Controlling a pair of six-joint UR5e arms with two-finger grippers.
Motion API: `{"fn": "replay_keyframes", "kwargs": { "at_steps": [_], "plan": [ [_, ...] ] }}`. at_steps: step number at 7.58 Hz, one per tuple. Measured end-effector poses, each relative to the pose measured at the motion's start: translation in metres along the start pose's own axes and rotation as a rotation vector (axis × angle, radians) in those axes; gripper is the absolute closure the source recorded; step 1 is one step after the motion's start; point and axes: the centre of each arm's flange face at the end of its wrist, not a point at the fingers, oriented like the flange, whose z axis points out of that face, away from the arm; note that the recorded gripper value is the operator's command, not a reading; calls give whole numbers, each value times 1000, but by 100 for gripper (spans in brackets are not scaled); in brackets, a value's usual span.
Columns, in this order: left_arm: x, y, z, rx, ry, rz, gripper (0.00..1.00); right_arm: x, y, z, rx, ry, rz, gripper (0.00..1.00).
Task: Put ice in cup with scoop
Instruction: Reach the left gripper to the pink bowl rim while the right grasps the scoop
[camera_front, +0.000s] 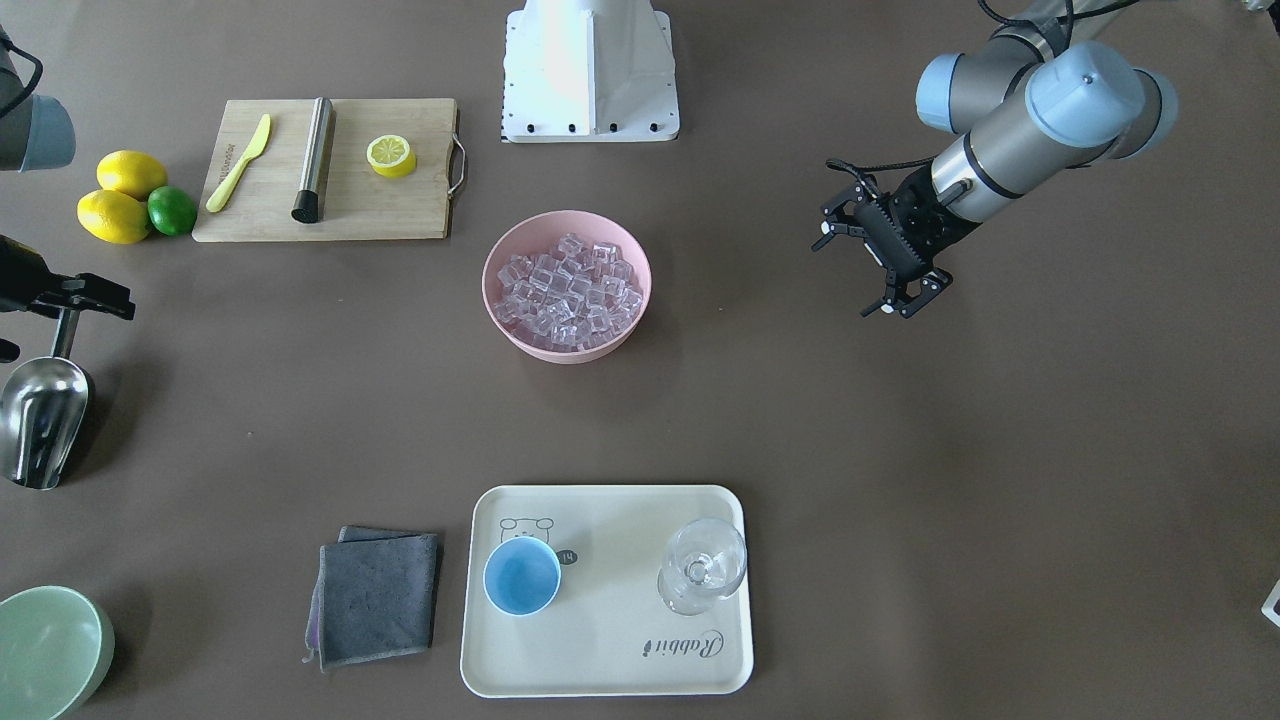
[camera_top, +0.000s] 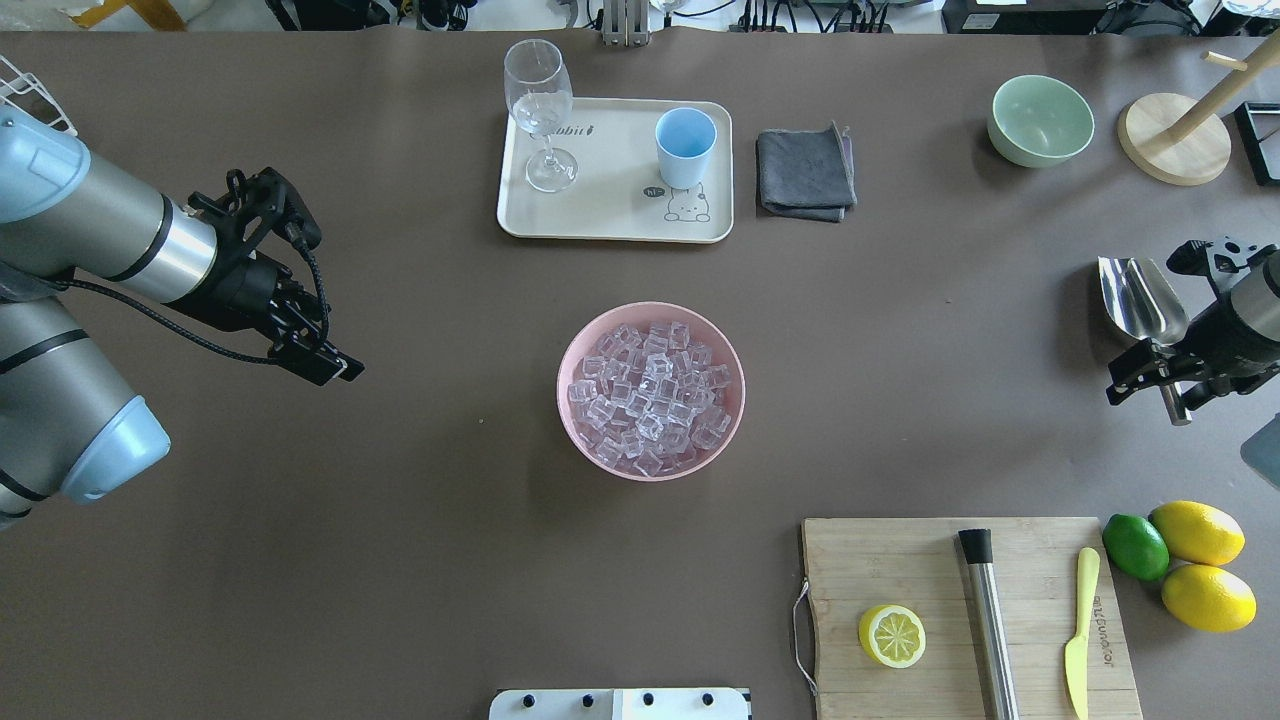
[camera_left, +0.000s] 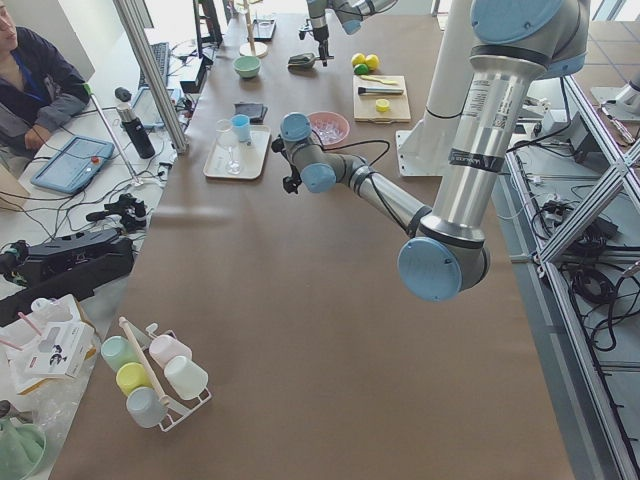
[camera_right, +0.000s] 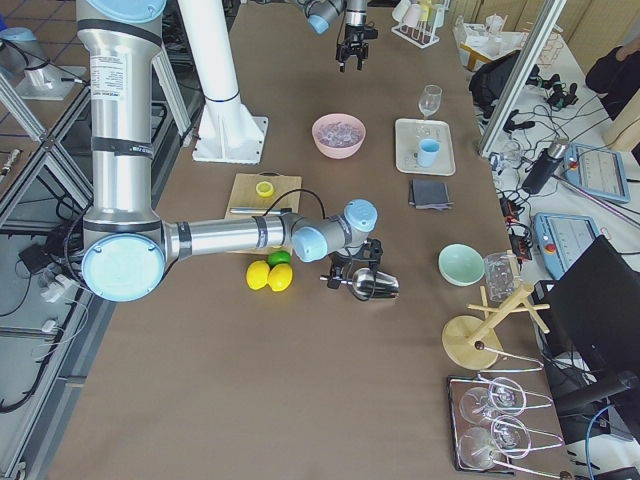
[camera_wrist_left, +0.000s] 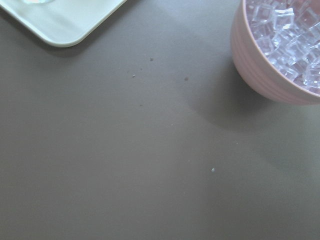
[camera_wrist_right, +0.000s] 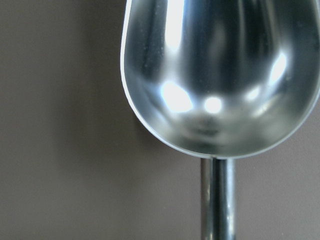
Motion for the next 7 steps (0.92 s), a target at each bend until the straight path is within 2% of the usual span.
{"fn": "replay_keyframes", "kwargs": {
  "at_steps": [2, 3, 4, 6, 7],
  "plan": [
    [7, 0, 26, 63, 31, 155, 2, 11, 6, 5, -8, 17, -2, 33],
    [7, 0, 40, 86, 32, 273, 2, 14, 4, 7, -6, 28, -2, 39],
    [13, -2, 53, 110, 39, 375, 2, 14, 1, 8, -3, 34, -4, 52],
    [29, -20, 88, 159, 53, 496, 2, 8, -8, 7, -1, 36, -4, 71],
    [36, -35, 104, 174, 63, 530, 2, 7, -9, 7, 0, 37, -3, 100]
  ]
}}
